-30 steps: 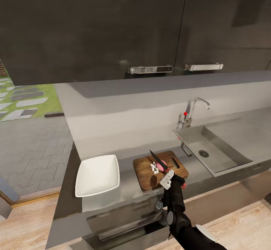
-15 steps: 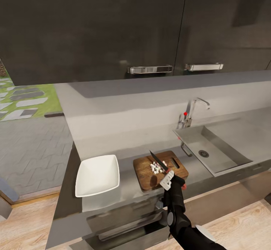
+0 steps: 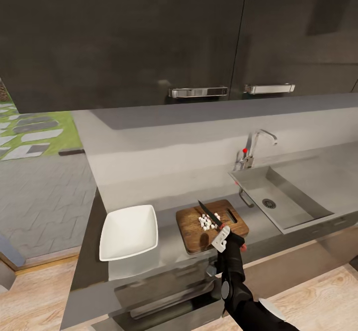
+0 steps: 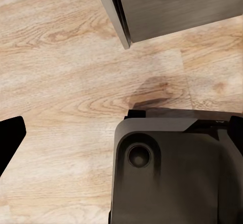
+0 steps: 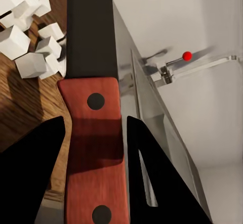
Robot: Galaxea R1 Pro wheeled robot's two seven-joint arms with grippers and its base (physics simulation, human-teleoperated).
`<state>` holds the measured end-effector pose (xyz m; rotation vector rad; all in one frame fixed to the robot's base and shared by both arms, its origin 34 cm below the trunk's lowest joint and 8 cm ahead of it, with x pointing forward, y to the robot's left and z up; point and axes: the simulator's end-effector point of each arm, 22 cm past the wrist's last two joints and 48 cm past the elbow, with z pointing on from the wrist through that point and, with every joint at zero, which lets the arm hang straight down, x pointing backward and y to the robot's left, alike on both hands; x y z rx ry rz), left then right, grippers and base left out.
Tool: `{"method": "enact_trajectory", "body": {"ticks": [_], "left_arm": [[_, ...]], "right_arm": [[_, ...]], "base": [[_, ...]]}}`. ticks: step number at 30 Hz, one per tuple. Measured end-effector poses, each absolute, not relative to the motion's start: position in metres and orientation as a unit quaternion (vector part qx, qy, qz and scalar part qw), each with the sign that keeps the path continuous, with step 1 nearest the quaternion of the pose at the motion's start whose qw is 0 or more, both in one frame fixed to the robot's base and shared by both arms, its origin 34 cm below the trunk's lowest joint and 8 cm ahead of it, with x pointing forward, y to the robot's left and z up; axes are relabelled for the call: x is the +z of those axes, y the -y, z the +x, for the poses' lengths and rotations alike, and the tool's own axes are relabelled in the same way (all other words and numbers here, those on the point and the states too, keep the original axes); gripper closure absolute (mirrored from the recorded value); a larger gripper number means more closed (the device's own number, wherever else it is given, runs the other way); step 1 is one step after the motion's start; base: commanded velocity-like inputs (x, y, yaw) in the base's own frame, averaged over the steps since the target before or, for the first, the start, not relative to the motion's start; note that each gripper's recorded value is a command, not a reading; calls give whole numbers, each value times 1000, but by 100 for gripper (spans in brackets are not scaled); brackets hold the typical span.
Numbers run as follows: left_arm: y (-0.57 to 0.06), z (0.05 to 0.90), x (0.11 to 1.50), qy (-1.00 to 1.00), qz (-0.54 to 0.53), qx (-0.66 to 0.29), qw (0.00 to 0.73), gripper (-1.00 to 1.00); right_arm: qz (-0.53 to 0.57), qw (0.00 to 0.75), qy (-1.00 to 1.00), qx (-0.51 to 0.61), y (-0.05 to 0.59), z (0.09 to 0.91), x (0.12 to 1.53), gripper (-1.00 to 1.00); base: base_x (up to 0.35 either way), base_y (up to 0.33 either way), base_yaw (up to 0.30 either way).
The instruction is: In the kitchen, take the Vidalia onion out of the sink, dice it on the chopping board with the paring knife, put the diced onion into the bowl on the countertop, then place both the paring knife and the chopping board into the sink.
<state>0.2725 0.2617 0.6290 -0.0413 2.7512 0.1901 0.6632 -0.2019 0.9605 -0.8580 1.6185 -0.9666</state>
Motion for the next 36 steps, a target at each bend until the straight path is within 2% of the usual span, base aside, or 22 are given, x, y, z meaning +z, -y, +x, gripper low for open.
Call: {"method": "enact_trajectory", "body": {"ticks": [4, 17, 28, 36], "left_arm": [[-262, 273, 629, -979, -15, 68, 191, -100], [-261, 273, 629, -979, -15, 68, 191, -100], [-260, 273, 629, -979, -15, 67, 192, -100], [-260, 273, 629, -979, -15, 66, 192, -100]], "right_arm": [[-343, 533, -662, -400, 200, 669, 984, 100], [-262, 530, -711, -380, 284, 699, 1027, 100], [-248, 478, -823, -181, 333, 701, 1002, 100], [-253, 457, -847, -95, 350, 685, 995, 100]], "base": [[0, 0, 0], [0, -6, 0], [0, -214, 0], [0, -241, 0]]}}
